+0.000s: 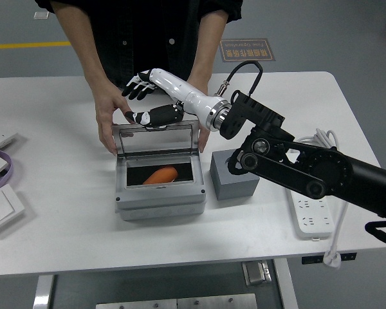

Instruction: Pick up the cylinder from the cube,place it in the box,flap close box

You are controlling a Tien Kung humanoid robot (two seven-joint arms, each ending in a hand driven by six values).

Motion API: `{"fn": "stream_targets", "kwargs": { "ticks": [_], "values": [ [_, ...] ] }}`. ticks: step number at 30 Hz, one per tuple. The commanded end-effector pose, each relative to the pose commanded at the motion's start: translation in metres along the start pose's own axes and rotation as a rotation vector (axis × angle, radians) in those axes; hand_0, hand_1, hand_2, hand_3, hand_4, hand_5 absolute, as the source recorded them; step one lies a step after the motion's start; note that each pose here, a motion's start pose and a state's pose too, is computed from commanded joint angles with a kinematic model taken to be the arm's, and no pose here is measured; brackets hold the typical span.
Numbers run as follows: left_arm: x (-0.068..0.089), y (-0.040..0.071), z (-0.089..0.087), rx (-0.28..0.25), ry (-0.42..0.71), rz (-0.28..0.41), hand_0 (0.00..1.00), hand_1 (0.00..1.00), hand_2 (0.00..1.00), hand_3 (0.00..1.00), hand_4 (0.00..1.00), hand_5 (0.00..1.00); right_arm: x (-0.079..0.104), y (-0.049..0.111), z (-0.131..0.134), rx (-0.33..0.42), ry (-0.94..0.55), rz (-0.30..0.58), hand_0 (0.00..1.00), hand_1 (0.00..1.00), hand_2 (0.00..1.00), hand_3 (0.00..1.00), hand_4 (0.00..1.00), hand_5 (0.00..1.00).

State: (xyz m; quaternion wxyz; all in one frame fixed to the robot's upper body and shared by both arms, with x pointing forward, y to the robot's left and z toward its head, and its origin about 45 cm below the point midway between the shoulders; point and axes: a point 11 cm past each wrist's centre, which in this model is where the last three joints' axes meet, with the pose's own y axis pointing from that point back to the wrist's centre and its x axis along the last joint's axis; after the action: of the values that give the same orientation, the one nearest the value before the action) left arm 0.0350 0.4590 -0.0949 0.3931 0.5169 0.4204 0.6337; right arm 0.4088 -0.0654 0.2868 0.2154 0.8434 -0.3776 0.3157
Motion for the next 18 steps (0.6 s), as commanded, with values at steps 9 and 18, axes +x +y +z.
{"fn": "stream_targets", "kwargs": {
  "ticks": [9,18],
  "values": [
    [-0.002,0.000,0.003,-0.006,-0.004,-0.005,0.603,0.631,0.611,0.619,0.723,0.204,-0.005,0.000,0.039,-0.108,-0.001,-0.023,0.747,0.632,0.647,0.632,0.740,0.233],
    [-0.005,0.000,0.006,-0.013,-0.005,-0.009,0.603,0.632,0.611,0.619,0.723,0.203,-0.021,0.010,0.031,-0.066,0.006,-0.063,0.745,0.627,0.641,0.635,0.740,0.236]
  ]
}}
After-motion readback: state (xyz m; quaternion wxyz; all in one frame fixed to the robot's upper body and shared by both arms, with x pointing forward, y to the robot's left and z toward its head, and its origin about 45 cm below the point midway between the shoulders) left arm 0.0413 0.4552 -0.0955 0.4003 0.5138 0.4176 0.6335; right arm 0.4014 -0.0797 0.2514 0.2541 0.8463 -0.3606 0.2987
